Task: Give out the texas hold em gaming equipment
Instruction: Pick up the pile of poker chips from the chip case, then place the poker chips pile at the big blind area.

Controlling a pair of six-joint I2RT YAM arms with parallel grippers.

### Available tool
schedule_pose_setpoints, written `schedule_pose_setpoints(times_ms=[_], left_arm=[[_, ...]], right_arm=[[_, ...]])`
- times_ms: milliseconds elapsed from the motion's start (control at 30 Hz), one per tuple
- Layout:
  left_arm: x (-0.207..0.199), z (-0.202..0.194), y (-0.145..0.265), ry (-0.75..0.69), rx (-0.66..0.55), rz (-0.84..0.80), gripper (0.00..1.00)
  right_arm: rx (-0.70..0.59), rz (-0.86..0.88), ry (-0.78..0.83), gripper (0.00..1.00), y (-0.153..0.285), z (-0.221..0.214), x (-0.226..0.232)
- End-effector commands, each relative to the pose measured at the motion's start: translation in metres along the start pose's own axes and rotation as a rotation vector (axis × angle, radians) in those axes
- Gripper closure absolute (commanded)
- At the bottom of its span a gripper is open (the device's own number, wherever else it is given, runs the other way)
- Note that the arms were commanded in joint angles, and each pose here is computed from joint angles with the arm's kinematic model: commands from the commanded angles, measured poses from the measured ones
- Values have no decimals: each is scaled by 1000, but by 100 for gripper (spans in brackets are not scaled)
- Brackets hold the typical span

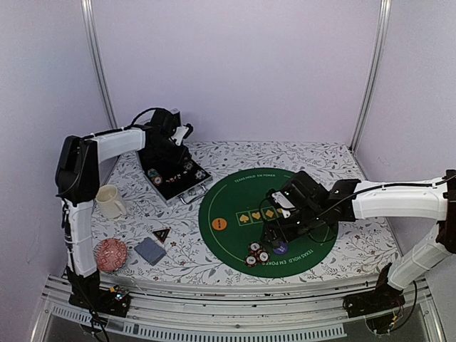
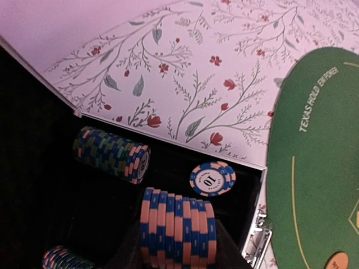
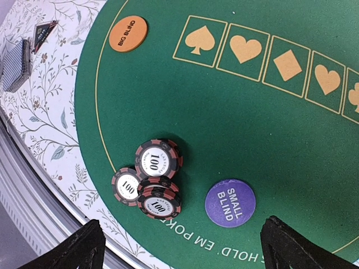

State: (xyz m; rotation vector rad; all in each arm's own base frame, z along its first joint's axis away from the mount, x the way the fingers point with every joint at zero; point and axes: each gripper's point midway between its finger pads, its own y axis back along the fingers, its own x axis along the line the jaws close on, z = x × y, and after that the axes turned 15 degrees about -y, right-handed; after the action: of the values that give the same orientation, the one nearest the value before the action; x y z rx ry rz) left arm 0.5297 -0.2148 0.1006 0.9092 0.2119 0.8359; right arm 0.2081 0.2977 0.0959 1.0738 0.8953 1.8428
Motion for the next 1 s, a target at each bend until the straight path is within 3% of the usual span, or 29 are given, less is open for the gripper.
schedule_pose_setpoints(times_ms=[0, 233, 500, 767, 967], left_arm=[[-6, 47, 61, 72, -170, -2, 100], [-80, 63, 132, 195, -361, -222, 100], [-183, 44, 164, 233, -393, -512, 100], [-232, 11, 150, 331, -323, -715, 100], [-244, 4, 125, 387, -283, -775, 100]], right_arm=[[-109, 3, 9, 1, 23, 24, 4], [-213, 14, 30, 1, 47, 40, 6], [-296, 64, 101, 1, 64, 56, 18], [-321, 146, 172, 1, 66, 62, 41], [-415, 194, 386, 1, 63, 81, 77]])
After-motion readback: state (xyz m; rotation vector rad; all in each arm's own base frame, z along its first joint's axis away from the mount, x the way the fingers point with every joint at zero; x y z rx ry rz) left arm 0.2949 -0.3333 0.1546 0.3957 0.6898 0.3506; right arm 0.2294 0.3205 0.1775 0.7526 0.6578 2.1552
